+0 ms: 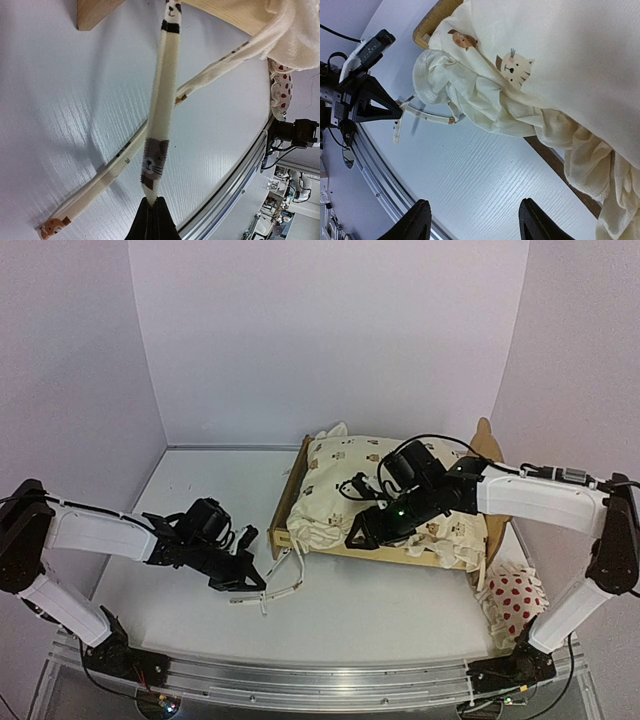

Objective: Set up the pet bed

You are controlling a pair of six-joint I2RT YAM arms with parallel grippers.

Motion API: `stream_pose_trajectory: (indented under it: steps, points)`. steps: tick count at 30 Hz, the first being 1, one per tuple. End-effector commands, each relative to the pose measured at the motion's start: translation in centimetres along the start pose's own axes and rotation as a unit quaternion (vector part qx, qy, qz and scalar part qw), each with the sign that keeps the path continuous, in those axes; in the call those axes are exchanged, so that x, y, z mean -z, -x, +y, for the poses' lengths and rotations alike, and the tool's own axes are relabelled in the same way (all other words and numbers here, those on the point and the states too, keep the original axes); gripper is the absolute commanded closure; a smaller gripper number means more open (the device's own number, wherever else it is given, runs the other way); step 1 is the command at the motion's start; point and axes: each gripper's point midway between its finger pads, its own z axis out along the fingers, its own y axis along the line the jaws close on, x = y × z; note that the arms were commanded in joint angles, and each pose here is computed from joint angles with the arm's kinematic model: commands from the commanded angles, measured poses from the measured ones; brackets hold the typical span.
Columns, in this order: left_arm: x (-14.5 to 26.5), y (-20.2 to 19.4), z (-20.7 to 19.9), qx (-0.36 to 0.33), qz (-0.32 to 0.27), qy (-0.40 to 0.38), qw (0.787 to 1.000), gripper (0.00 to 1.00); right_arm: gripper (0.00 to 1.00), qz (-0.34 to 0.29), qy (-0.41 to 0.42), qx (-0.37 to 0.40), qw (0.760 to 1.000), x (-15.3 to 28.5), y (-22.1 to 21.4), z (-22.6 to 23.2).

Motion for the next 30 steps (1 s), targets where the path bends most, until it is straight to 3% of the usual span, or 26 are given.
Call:
stream_pose_trajectory:
  steps: [1, 8, 13, 21, 30]
  points:
    - [-1.4, -0.9, -0.3, 0.014, 0.018, -0.029, 0.999, 1.0, 0.39, -0.006, 0.042, 0.019, 0.999, -0.9, 0.7, 1.4]
    - [-3.0, -2.3, 0.7, 0.022, 0.041, -0.027, 0.999, 1.0, 0.39, -0.005, 0.088, 0.03, 0.996, -2.0, 0.9, 2.8]
    - [-2.4, -2.3, 1.0, 0.019, 0.034, -0.004, 0.999, 0.85, 0.39, -0.007, 0.093, 0.039, 0.995, -2.1, 1.1, 2.9]
    - [0.5, -0.8, 1.6, 0.012, -0.023, 0.059, 0.998, 0.63, 0.39, -0.006, 0.094, 0.041, 0.995, -2.3, 0.9, 2.9]
    - [5.4, 0.4, 3.9, 0.03, -0.088, 0.177, 0.98, 0.6, 0.39, -0.005, 0.093, 0.05, 0.994, -2.0, 0.2, 3.3]
